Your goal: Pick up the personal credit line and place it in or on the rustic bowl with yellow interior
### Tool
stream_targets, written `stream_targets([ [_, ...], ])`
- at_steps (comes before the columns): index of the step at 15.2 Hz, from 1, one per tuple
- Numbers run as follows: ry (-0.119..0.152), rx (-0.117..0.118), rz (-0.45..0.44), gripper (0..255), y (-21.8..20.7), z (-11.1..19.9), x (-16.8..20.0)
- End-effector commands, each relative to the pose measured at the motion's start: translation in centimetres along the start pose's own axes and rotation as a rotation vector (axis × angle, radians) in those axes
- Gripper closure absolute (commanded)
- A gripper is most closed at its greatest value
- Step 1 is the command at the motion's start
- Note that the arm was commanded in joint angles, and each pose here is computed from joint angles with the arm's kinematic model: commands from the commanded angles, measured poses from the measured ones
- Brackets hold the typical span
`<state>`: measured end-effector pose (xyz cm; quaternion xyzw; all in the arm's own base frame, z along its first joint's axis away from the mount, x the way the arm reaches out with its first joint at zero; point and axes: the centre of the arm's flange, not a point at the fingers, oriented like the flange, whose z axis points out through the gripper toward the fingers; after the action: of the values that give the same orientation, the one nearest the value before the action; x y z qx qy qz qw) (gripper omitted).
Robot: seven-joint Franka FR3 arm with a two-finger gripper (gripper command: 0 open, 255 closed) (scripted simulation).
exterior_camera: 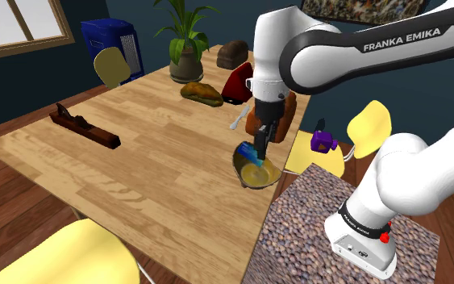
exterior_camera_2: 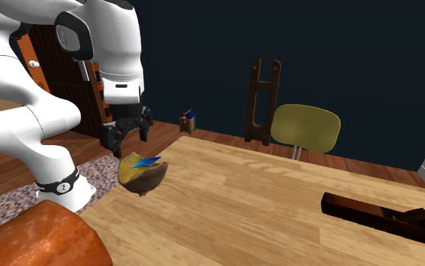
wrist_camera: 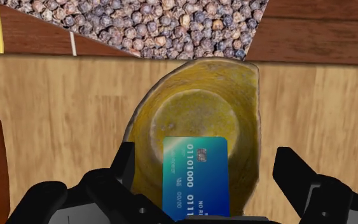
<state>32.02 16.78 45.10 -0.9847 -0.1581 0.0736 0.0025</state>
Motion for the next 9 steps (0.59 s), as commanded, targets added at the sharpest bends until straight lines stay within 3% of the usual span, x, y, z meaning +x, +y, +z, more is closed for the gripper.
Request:
stream_targets([
  [1,-0.001,0.0,0.0,0,0.0,-2.5,-0.1],
  [9,-0.001,0.0,0.0,0,0.0,-3.5,-0.1],
])
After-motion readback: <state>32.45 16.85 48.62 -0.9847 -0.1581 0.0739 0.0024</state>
